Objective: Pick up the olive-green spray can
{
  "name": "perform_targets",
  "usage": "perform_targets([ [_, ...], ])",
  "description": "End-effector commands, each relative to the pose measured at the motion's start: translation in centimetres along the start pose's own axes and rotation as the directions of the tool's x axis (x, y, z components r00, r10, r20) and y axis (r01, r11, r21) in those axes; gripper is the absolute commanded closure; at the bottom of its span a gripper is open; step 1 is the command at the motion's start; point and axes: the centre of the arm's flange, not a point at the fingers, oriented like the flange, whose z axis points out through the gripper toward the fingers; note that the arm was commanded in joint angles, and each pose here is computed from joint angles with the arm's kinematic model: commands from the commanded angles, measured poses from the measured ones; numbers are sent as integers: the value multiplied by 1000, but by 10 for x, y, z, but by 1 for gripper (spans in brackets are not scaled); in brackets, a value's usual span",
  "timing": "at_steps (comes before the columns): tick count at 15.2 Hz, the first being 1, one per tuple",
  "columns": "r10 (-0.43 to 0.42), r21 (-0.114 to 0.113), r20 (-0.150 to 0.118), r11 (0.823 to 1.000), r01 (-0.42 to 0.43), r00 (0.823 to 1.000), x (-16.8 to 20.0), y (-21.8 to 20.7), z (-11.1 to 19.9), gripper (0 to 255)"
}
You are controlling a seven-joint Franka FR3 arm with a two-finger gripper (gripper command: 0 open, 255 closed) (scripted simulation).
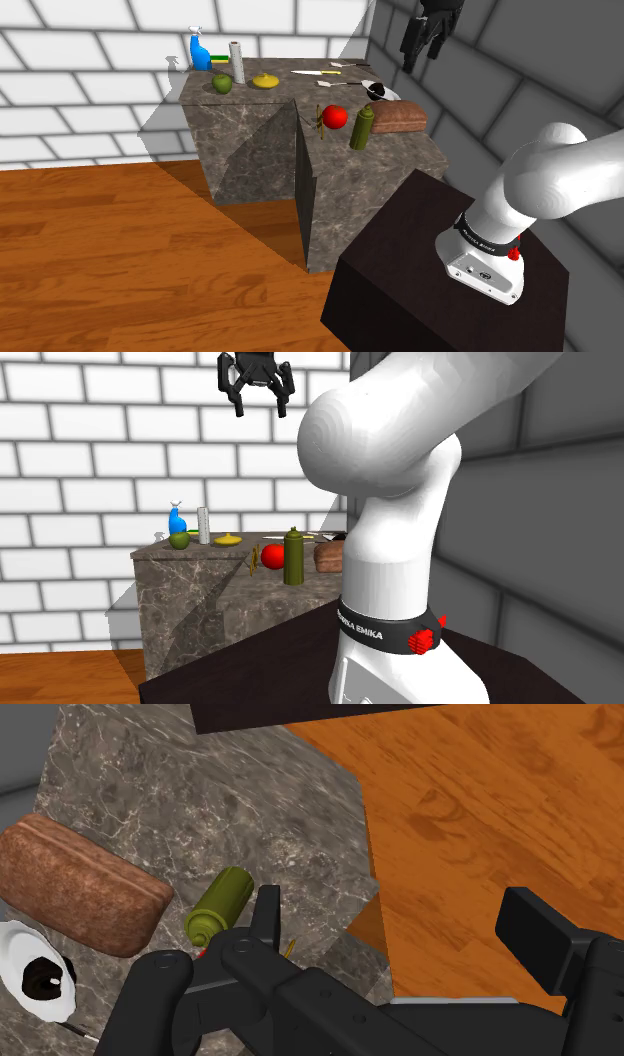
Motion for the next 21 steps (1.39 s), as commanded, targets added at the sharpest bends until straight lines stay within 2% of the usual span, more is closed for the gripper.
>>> perform_targets([
  [1,0,0,0,1000,0,1000,0,0,0,0],
  [11,-61,-57,42,996,63,997,82,45,94,0],
  [21,-118,-111,88,986,128,989,162,90,189,0],
])
